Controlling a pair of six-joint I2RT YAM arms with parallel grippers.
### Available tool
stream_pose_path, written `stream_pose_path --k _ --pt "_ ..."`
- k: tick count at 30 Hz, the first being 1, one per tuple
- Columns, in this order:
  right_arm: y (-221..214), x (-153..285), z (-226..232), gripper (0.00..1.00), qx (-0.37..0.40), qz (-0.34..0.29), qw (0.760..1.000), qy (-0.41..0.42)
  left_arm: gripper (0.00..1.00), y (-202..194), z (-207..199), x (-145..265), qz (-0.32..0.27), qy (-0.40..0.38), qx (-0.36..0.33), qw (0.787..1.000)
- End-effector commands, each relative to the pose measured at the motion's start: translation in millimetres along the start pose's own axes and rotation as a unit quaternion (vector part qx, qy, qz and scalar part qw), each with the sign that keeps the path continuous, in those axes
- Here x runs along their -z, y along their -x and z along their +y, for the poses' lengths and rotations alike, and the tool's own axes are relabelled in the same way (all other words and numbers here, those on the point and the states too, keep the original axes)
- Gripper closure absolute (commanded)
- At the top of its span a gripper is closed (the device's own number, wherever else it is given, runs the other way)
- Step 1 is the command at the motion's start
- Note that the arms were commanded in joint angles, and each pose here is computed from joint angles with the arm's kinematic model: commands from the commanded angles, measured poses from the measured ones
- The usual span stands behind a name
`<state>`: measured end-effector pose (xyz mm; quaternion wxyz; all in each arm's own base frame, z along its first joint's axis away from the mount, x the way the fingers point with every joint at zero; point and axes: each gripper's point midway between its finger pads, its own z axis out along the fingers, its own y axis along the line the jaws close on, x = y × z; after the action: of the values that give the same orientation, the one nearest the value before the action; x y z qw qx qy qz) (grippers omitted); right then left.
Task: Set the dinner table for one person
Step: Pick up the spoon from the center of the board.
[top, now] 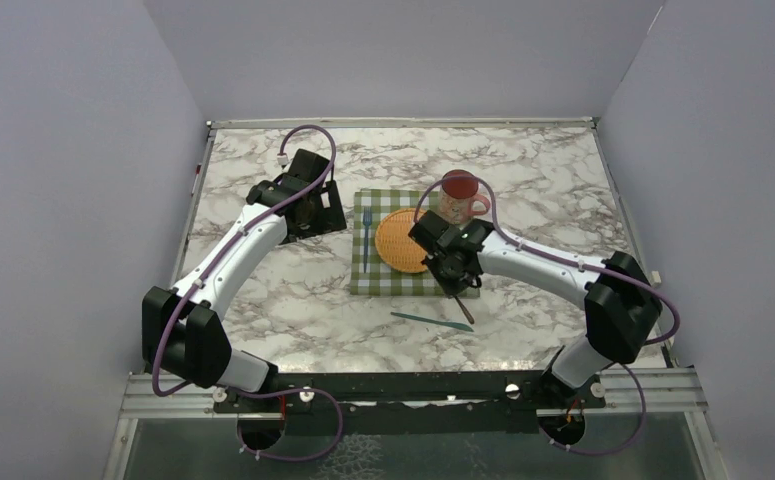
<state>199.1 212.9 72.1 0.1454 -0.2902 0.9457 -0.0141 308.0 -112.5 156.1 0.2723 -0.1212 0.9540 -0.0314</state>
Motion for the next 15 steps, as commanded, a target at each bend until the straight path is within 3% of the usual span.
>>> stream_pose_path --k 1,15 --pt "22 5 -29 0.99 -0.057 -0.019 0.998 -0.028 0.01 13 -8 5 -0.014 -0.019 -0.002 1.000" --pt "61 -34 -71 0.99 -0.141 -0.005 0.990 -0.018 0.01 14 -7 8 -0.017 -0.019 -0.006 1.000"
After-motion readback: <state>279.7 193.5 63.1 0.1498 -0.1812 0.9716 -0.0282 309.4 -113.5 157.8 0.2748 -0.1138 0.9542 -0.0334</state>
